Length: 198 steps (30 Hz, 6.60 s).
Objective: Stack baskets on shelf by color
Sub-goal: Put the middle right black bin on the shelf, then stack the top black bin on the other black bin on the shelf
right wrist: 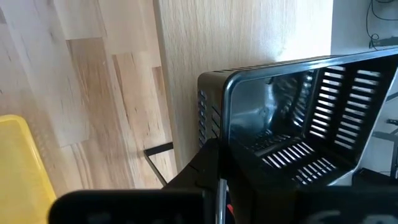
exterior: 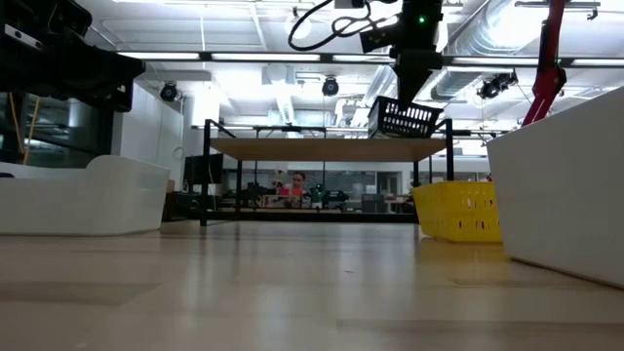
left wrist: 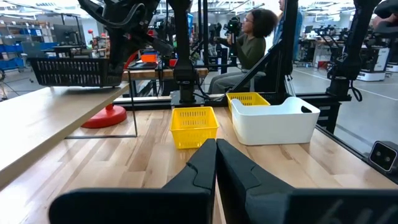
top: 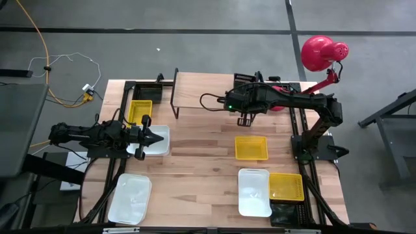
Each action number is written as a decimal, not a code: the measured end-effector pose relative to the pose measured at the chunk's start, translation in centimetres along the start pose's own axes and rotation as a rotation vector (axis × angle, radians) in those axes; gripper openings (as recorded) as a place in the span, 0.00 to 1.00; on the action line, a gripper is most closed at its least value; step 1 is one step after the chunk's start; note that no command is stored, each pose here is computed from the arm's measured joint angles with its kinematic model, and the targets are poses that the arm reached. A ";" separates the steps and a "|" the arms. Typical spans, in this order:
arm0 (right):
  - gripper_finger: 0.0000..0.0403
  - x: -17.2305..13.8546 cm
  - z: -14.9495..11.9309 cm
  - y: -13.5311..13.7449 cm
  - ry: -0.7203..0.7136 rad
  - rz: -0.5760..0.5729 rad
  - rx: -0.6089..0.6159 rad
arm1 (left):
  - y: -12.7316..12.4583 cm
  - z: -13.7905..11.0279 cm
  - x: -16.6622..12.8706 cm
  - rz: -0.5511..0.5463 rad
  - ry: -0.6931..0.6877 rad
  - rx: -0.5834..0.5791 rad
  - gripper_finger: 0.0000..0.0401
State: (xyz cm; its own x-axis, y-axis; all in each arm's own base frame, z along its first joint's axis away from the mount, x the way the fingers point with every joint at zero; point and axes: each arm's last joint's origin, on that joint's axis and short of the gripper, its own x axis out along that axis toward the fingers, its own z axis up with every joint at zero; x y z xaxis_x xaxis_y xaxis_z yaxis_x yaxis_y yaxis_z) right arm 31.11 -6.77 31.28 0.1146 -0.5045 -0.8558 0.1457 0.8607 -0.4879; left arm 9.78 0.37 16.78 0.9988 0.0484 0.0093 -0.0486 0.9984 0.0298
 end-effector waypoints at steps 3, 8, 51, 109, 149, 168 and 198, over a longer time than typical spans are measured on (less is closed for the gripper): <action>0.08 0.0 0.0 0.0 0.000 -0.003 0.000 | 0.0 0.0 0.0 0.000 0.000 0.000 0.00; 0.16 0.0 0.1 -0.1 -0.011 -0.030 0.007 | 0.0 0.0 0.0 0.000 0.000 0.000 0.00; 0.28 -9.6 -11.8 7.2 -0.601 0.388 0.185 | 0.0 0.0 0.0 0.000 0.000 0.000 0.00; 0.28 1.9 -19.1 11.3 -1.437 0.113 0.459 | 0.9 2.6 -0.5 0.300 -0.249 0.072 0.02; 0.28 2.3 -18.7 9.4 -1.541 0.140 0.517 | 16.7 3.6 3.1 1.337 0.647 -0.538 0.48; 0.28 2.3 -18.7 9.4 -1.545 0.169 0.521 | 18.4 -1.2 4.6 1.357 0.826 -0.625 0.48; 0.28 2.2 -18.7 9.5 -1.547 0.189 0.534 | 19.0 -1.2 4.8 1.453 0.776 -0.537 0.48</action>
State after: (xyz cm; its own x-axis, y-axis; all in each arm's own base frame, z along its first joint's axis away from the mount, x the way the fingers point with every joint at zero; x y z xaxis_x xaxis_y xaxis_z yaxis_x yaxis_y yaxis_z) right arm 14.35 1.52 21.53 0.9325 -0.2692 0.2408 0.2802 0.9599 -0.0122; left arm 13.69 19.62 16.24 -0.0760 0.6854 -0.7242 -0.9922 0.0202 0.1232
